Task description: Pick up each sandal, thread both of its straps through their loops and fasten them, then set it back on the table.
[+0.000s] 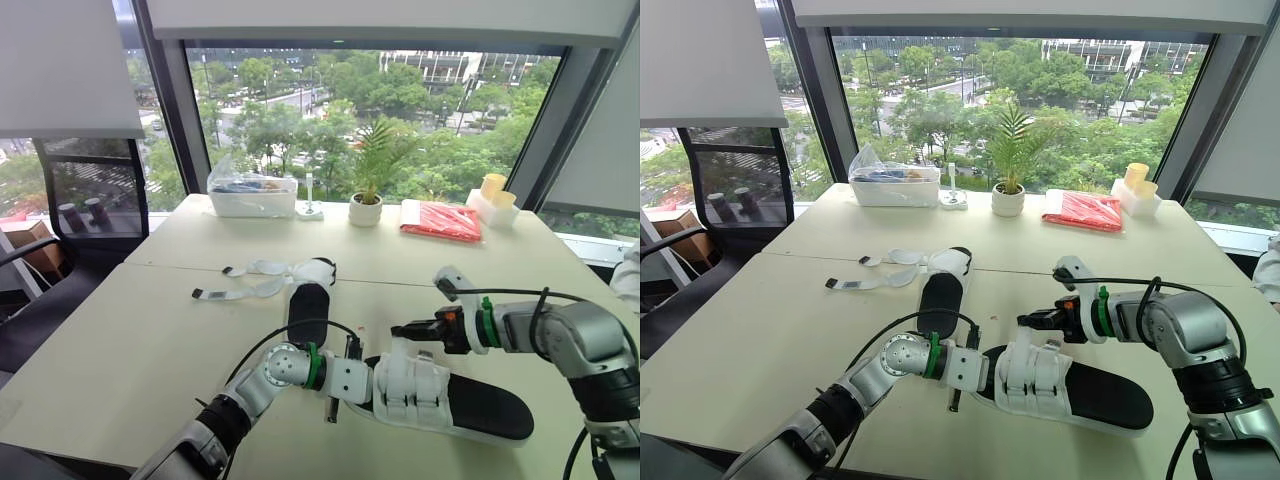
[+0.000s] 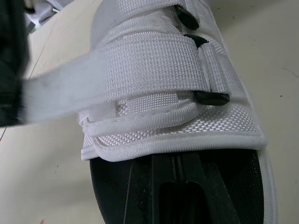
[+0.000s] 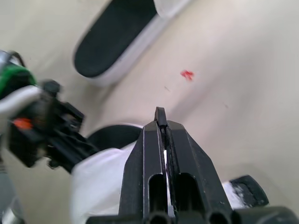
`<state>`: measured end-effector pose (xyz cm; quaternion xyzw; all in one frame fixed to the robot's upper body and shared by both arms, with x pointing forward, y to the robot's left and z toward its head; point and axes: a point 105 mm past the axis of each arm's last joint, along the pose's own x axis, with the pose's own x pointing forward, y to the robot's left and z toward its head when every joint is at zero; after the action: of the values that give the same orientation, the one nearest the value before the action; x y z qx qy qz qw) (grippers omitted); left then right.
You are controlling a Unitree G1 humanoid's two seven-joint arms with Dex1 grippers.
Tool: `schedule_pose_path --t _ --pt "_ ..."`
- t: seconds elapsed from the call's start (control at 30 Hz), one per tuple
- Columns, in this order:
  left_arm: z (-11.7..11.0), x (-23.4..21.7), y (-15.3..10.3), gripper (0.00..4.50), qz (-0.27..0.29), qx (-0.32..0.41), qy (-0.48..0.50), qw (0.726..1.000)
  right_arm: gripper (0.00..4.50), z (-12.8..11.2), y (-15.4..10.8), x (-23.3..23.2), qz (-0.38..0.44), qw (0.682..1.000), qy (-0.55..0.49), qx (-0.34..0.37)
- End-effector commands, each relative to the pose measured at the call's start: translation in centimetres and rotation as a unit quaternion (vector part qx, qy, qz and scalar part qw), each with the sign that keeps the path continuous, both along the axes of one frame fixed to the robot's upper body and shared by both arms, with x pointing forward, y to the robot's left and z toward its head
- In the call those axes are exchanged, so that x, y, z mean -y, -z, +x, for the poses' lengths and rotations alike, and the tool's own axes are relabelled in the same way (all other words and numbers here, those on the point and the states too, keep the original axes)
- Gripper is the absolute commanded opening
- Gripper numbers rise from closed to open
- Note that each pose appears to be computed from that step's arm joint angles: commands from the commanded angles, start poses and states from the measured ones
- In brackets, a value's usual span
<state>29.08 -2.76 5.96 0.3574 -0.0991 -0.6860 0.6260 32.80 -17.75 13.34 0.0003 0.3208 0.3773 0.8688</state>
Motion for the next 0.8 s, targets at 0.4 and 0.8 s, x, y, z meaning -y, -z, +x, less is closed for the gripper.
schedule_pose_path --t 0.4,0.8 --pt "-4.0 -3.7 9.9 0.0 0.184 -0.115 0.009 0.976 0.64 0.9 3.4 3.2 -0.163 0.986 0.005 0.044" --pt "-3.2 -4.3 9.5 0.0 0.171 -0.115 -0.009 0.979 2.78 2.9 -4.6 4.9 -0.24 0.924 0.077 0.287"
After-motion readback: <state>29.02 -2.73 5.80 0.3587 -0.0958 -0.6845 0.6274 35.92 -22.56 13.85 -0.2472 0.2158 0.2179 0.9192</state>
